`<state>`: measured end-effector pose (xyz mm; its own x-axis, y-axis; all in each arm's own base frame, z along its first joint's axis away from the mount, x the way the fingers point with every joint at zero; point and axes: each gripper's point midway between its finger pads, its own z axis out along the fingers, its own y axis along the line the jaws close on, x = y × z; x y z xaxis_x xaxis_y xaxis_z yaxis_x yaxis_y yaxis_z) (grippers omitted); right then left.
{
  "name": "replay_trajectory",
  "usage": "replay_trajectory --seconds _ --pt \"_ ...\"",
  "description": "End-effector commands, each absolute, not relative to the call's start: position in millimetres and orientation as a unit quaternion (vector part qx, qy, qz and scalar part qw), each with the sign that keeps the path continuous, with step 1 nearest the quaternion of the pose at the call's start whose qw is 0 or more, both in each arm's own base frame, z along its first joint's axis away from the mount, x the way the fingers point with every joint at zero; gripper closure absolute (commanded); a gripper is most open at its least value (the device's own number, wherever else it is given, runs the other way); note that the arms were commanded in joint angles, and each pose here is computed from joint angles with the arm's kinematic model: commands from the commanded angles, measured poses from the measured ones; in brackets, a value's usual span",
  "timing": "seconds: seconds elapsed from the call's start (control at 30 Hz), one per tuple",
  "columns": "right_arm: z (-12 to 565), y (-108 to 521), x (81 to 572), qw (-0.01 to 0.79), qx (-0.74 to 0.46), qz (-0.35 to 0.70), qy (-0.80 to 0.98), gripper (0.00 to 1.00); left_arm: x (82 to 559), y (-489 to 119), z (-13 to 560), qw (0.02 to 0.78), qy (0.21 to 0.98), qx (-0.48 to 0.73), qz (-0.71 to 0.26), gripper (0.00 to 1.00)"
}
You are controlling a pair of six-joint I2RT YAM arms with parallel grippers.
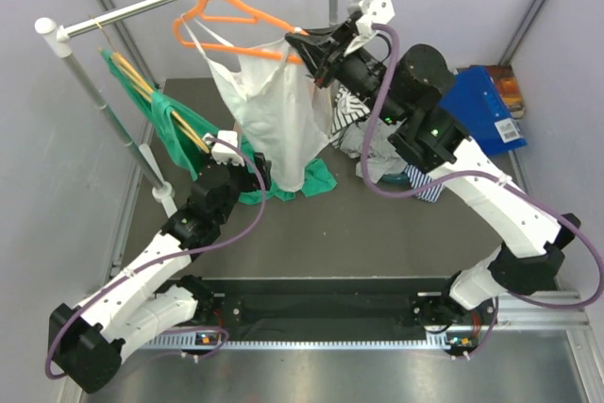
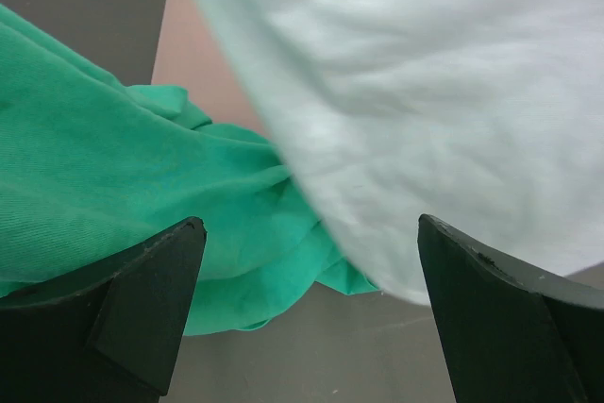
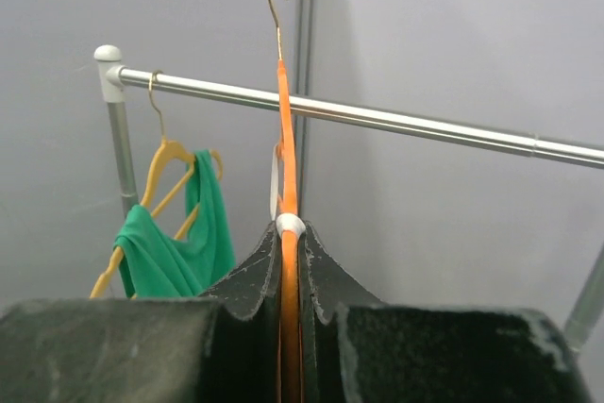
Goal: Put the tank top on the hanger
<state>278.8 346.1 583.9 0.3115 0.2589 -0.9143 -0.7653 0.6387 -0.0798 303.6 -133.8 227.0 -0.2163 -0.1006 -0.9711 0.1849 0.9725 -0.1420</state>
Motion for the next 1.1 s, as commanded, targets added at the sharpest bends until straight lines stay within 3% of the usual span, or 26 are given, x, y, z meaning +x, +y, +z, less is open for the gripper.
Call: replay_trajectory --seconds 0.0,0.47,1.07 --pt "624.3 364.9 259.7 0.782 -0.263 0.387 0.411 1.00 301.6 -147.4 246.2 0.635 0.757 0.040 -0.152 0.01" --pt "598.8 435.4 269.1 0.742 -0.303 0.432 0.413 1.00 287.6 -158.2 248.3 0.628 0.752 0.069 -0.188 0.01" --pt "550.0 461.4 284.4 0.700 -0.319 0.430 0.472 1.00 273.3 -156.9 238.3 0.612 0.762 0.074 -0.199 0.01"
